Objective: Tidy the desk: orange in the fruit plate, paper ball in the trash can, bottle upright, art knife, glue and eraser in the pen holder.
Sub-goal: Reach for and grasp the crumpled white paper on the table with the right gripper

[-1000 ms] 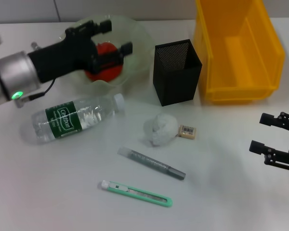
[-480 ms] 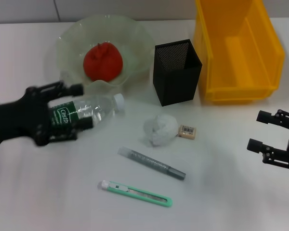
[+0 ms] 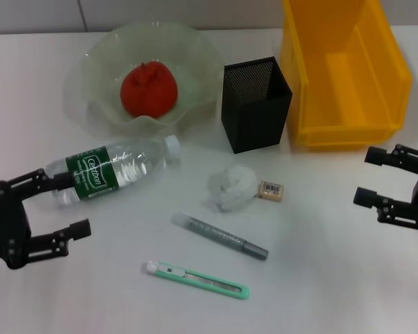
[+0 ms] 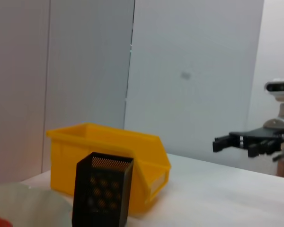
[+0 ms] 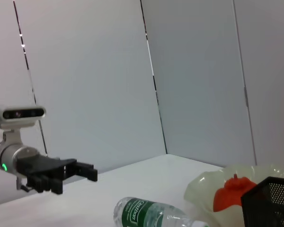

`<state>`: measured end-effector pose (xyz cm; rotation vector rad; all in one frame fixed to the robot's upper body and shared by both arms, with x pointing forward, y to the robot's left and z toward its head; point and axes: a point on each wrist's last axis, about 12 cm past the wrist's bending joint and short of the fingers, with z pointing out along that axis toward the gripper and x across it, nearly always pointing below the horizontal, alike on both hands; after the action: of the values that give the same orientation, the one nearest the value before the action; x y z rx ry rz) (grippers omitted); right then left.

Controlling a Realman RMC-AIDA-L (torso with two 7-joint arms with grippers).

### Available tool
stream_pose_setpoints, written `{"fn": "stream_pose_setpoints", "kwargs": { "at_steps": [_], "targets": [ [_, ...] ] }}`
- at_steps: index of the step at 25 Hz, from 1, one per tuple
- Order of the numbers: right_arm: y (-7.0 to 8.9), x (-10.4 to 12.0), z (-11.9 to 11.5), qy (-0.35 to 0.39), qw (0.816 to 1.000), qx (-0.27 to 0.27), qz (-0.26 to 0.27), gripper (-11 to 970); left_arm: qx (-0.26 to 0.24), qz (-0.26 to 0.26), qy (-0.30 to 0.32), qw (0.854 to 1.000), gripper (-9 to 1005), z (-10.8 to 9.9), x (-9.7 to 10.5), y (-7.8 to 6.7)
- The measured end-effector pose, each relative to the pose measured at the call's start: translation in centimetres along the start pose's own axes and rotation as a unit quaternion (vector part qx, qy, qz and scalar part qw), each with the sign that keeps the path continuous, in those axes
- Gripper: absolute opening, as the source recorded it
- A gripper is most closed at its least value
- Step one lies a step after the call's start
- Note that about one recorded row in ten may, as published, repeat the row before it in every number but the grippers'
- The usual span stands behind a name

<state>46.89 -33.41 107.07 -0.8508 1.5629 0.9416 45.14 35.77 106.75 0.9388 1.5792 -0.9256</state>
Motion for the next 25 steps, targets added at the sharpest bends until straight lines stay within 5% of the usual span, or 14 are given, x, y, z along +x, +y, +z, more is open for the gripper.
{"fn": "stream_pose_setpoints", "kwargs": {
  "at_steps": [14,25],
  "targets": [
    [-3.1,-5.3,1.8,0.054,0.997,-0.060,0.008,755,-0.006,0.007,0.012,1.000,811,-1.2,2.2,-2.1],
    [-5.4,-13.8,8.0,0.203,0.969,-0.140,-0.019,755,-0.007,0.001,0.044,0.999,811,-0.3,3.2,-2.1]
  ]
}}
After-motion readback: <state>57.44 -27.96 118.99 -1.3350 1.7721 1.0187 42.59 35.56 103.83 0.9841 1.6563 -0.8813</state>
